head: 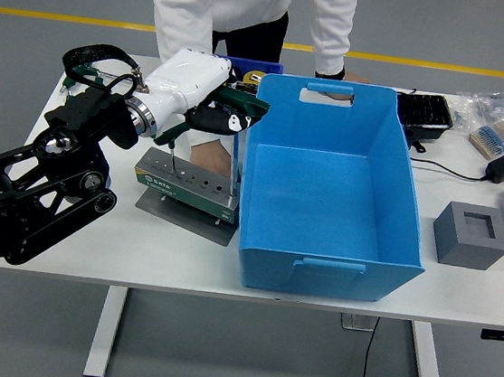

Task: Lift tool from toolbox,place it in box,lift tool from toolbox,place it in box

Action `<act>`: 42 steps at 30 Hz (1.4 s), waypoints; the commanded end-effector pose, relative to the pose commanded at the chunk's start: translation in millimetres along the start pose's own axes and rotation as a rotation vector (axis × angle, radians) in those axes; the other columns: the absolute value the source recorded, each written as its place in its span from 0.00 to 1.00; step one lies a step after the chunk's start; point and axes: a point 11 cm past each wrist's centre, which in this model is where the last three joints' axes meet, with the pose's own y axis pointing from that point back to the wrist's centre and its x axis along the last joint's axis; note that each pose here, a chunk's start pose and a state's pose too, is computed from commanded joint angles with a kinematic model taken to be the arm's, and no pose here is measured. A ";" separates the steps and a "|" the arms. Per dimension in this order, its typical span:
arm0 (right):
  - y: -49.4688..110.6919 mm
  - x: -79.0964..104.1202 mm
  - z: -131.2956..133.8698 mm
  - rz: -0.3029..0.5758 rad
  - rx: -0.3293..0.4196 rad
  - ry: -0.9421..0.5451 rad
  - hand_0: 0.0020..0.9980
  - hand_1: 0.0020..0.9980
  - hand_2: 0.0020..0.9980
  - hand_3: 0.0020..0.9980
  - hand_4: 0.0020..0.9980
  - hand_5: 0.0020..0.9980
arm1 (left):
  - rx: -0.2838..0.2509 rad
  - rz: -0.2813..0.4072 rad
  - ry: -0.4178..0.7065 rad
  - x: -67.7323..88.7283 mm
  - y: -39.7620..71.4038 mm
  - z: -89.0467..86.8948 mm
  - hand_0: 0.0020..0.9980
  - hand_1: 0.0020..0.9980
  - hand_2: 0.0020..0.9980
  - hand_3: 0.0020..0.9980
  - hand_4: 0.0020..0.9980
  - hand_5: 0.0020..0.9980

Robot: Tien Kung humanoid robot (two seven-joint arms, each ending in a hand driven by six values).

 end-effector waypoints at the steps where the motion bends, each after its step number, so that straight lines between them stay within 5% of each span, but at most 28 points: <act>1: 0.0 0.0 0.1 0.000 0.000 0.000 0.70 0.67 0.73 0.56 0.80 0.69 | -0.003 0.003 -0.007 5.0 -0.7 -0.1 0.12 0.00 0.00 0.03 0.72 0.64; 15: 0.1 0.2 -2.7 0.000 0.004 -0.005 0.70 0.67 0.73 0.56 0.80 0.69 | -0.048 0.070 -0.050 62.8 -5.2 11.5 0.12 0.00 0.00 0.03 0.71 0.63; 26: 0.3 0.0 -5.4 0.001 0.008 -0.002 0.70 0.67 0.73 0.56 0.80 0.69 | -0.156 0.168 -0.008 97.7 -2.5 51.5 0.12 0.00 0.00 0.03 0.69 0.60; 30: 0.3 0.0 -5.9 0.001 0.009 0.000 0.70 0.67 0.73 0.56 0.80 0.69 | -0.202 0.162 0.018 91.8 -1.4 68.3 0.12 0.00 0.00 0.03 0.68 0.59; 42: 0.6 -0.1 -10.2 0.000 0.017 -0.001 0.70 0.67 0.73 0.56 0.80 0.69 | -0.301 -0.062 0.038 2.0 -6.0 102.4 0.12 0.00 0.00 0.04 0.68 0.59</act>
